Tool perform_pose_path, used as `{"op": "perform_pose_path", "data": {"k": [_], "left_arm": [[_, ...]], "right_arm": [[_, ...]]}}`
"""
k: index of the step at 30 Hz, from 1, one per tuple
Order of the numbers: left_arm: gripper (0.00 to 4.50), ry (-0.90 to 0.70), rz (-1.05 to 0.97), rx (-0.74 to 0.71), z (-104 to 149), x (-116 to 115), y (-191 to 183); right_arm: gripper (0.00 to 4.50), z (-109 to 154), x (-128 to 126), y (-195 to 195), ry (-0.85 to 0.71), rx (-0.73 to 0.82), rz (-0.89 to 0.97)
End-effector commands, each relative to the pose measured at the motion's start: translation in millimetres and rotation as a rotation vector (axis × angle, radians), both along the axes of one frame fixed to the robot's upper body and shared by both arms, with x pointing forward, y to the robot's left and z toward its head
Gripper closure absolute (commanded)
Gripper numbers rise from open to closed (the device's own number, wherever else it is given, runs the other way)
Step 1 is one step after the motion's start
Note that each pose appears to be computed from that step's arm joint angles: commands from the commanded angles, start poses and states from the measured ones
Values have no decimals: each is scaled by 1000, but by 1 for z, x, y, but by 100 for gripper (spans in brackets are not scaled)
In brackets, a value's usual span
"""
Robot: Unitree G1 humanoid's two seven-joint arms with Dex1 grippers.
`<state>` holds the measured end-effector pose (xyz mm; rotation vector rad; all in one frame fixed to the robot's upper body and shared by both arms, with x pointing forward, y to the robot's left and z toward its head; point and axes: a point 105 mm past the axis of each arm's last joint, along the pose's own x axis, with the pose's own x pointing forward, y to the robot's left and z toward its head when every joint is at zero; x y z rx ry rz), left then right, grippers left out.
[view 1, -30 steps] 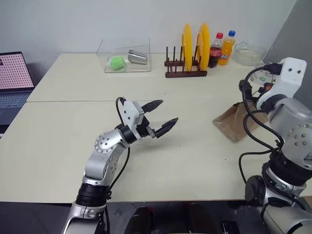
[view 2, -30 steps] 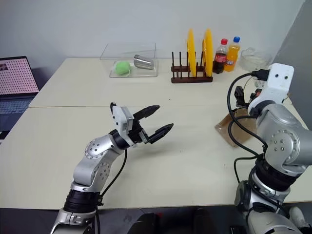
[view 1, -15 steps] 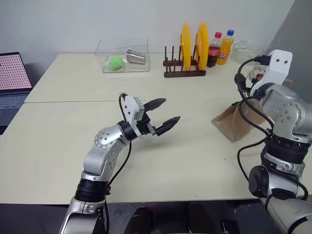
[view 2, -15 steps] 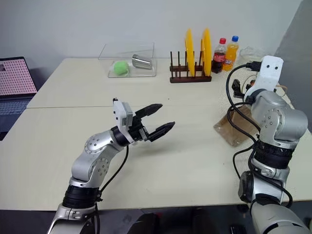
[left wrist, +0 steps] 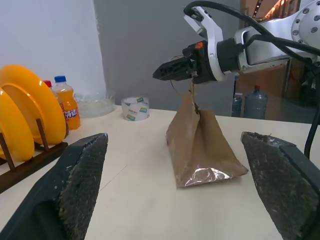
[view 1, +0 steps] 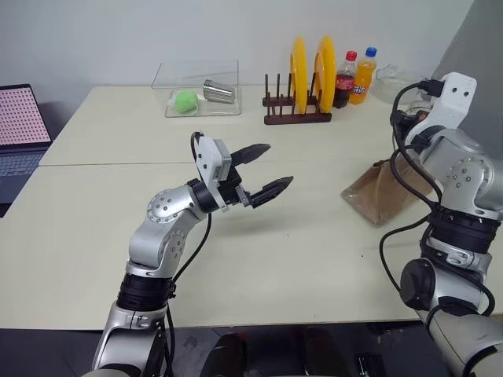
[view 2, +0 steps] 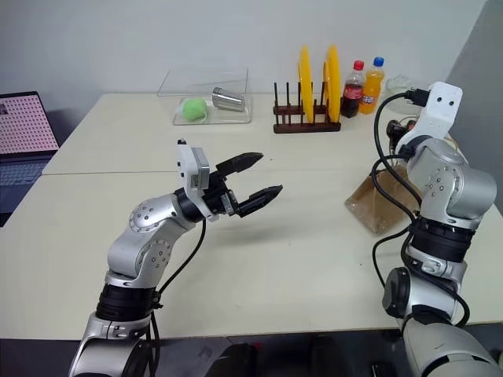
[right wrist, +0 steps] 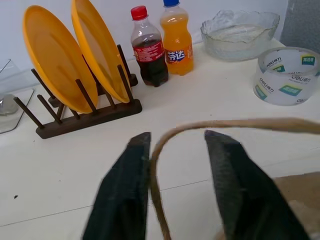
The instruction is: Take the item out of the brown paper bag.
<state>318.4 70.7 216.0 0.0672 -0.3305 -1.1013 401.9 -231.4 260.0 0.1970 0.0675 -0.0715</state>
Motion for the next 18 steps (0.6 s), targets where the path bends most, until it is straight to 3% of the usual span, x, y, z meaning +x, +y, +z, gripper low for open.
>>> {"op": "perform_pose_path", "data": {"k": [1,7,13,18], "left_arm": [[0,-28,-18,-2,8,-4,1],[0,8,-35,30,2,-6,5],[0,41,-44,62,-3,-7,12],[0,42,-40,66,-3,-6,14]], "right_arm": [[363,28,-8,2,-78,2,46],[401,34,-11,12,-45,-19,168],[409,41,-19,46,-16,-128,441],[409,46,-19,55,-16,-166,505]]}}
